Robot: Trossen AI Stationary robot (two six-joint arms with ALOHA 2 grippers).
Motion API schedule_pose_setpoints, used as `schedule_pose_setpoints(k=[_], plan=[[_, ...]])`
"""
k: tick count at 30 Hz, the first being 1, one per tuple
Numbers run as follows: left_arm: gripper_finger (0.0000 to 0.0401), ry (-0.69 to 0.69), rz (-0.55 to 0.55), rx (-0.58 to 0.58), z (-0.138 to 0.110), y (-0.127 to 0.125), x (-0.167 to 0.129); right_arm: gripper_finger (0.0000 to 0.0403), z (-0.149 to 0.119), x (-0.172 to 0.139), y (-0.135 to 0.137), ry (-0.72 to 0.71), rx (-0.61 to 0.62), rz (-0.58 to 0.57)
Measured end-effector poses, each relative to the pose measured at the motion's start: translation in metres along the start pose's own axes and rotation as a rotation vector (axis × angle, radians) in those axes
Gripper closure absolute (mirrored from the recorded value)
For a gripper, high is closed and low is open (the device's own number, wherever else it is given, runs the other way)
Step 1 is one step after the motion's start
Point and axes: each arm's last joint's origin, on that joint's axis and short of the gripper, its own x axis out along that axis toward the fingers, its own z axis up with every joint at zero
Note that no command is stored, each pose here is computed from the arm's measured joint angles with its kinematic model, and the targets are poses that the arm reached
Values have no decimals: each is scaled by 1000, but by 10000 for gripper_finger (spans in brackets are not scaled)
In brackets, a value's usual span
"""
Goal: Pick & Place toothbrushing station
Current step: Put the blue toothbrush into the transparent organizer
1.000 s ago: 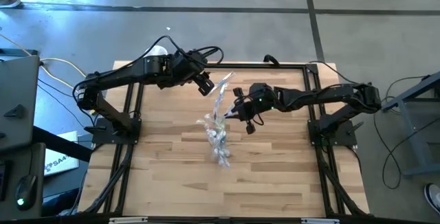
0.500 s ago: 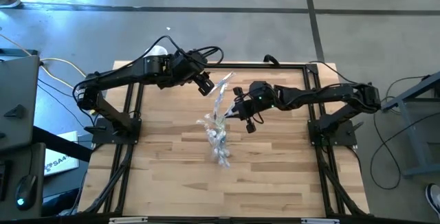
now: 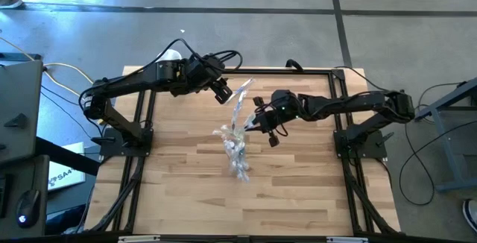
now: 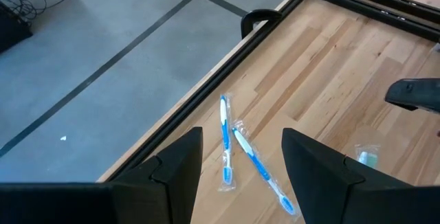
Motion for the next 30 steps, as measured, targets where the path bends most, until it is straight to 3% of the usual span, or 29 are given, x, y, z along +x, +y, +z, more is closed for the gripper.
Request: schedule_pose_setpoints(k=[13, 24, 30], plan=[[210, 25, -6, 13, -2, -5, 8, 395, -30, 29, -4, 86, 98, 59], [210, 51, -25, 50, -4, -16, 26, 394, -38, 38, -3, 102, 137, 74], [210, 60, -23, 56, -5, -17, 27, 345, -39, 38, -2, 113, 161, 66]])
